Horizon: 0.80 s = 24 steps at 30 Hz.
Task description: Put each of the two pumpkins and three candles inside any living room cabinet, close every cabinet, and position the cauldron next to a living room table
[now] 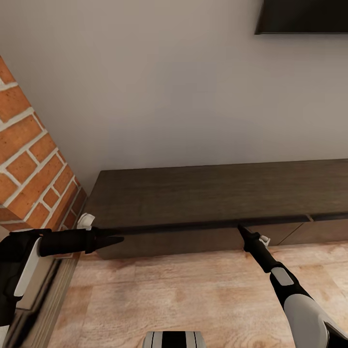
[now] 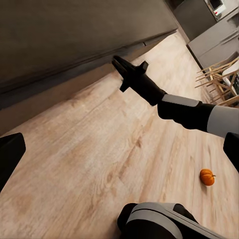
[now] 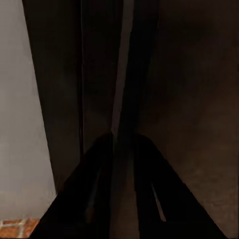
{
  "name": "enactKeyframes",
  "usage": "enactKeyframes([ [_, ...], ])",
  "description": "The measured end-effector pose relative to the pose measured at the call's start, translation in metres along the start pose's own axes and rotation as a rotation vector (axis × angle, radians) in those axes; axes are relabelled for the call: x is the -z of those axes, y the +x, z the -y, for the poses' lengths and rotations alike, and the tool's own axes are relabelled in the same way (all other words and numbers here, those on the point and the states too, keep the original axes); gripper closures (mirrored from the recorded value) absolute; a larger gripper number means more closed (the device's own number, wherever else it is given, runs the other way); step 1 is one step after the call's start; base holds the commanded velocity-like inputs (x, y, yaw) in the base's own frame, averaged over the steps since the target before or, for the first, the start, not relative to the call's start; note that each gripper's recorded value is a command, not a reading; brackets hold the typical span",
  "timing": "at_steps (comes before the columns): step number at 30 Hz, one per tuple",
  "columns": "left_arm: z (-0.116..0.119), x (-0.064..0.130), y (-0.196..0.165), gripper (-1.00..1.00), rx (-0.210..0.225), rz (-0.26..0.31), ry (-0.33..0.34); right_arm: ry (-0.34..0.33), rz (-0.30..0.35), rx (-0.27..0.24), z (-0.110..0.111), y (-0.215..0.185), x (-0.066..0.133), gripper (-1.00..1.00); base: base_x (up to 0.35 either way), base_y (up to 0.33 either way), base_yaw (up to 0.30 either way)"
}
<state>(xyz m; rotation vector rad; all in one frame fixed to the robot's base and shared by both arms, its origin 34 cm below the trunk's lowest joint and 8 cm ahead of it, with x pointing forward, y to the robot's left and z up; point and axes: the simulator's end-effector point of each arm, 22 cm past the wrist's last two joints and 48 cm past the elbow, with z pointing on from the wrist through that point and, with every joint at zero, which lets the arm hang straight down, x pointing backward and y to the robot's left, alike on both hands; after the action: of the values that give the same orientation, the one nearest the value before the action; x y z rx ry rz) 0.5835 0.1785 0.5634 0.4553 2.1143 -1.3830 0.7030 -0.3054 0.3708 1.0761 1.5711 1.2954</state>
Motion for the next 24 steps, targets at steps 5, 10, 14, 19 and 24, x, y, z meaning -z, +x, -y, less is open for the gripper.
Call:
enactKeyframes([
  [5,-0.0002,-0.0001,0.0001,-1.00,0.000,0.000,0.000,0.021,0.000,0.014,0.0050,0.0000,0.0003,1.00,0.000,0.000,0.000],
  [10,-0.0002,-0.0001,0.0001,-1.00,0.000,0.000,0.000,0.021,0.000,0.013,0.0050,0.0000,0.0004,1.00,0.000,0.000,0.000],
  [14,-0.0002,-0.0001,0.0001,-1.00,0.000,0.000,0.000,0.021,0.000,0.011,0.0051,0.0000,0.0005,1.00,0.000,0.000,0.000],
  [19,-0.0001,0.0000,0.0001,-1.00,0.000,0.000,0.000,0.020,0.000,0.007,0.0052,0.0001,0.0006,1.00,0.000,0.000,0.000],
  [24,-0.0001,0.0000,0.0000,-1.00,0.000,0.000,0.000,0.021,0.000,0.002,0.0053,0.0001,0.0007,1.00,0.000,0.000,0.000],
])
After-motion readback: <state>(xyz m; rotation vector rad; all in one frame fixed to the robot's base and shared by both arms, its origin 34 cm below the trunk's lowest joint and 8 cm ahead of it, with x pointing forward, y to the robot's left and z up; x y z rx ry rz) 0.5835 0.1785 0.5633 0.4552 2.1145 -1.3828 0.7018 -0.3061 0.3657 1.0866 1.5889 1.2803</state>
